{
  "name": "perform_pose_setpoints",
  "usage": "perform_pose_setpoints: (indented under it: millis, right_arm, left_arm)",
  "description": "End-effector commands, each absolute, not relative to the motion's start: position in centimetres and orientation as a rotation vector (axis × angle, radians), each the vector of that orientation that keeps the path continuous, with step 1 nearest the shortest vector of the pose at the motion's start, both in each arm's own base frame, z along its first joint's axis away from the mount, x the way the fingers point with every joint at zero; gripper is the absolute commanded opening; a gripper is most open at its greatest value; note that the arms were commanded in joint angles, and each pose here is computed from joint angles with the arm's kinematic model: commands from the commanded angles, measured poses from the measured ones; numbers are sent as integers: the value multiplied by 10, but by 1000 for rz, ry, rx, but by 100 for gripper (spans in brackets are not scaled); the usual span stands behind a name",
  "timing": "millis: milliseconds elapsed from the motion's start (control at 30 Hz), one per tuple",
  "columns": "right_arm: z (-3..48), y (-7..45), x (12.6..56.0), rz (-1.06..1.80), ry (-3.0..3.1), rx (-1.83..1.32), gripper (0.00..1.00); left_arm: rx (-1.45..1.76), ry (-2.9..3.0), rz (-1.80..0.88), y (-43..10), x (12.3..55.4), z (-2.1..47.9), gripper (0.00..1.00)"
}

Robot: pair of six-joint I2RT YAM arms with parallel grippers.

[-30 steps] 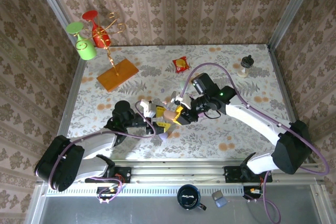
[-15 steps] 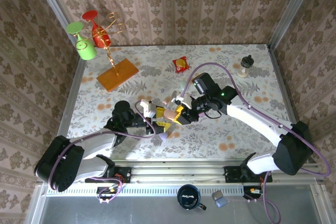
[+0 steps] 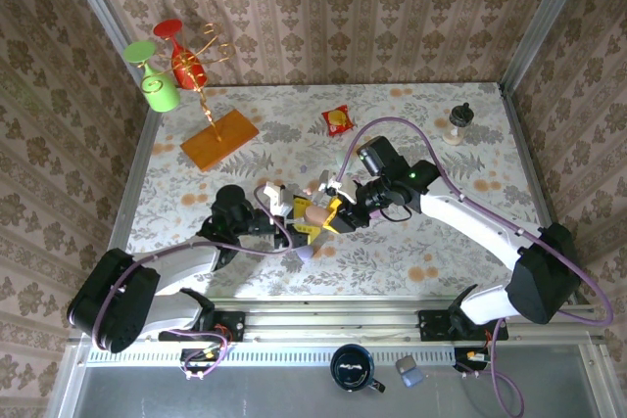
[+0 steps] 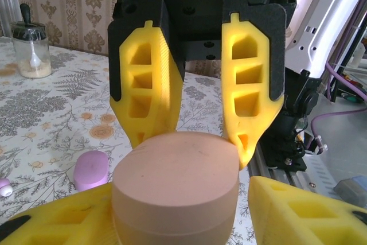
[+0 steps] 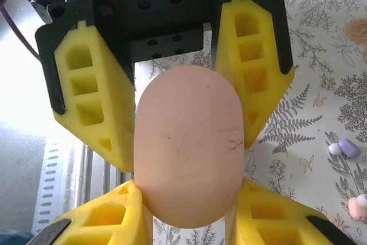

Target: Insert the wireless bluetooth earbuds into the charging case

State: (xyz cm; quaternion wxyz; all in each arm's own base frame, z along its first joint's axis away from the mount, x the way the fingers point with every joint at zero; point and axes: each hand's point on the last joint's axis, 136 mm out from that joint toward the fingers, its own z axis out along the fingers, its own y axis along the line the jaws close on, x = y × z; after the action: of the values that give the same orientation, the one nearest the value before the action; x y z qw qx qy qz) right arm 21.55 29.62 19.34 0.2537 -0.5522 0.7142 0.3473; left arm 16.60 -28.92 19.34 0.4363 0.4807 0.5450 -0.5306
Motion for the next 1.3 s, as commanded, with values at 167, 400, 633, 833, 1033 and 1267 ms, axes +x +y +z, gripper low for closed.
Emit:
perform_pose_setpoints:
  millis: [167,400,633,833,1033,1267]
  right_arm:
    - [207,294,209,968,1878,-1501,31]
    - [203,296,210,982,1892,-1505,31]
    - [202,295,212,964,1903,-1492,34]
    - [210,295,231,898,1911,-1358,56]
    - [217,285,256,820,1970,-1199,67]
    - [231,280,261,891,1945,-1120,74]
  left_arm:
    - [1204,1305,-1344,-291,164,206,53]
    - [1201,1294,-1350,-292,165,210,46]
    - [1219,1283,-1369,-294,162,210,34]
    - [1234,1257,-1339,-291,159,207,29]
    - [1251,1230,-1321,-289,155,207,28]
    - [1253,1230,-1290,-287,155,202,27]
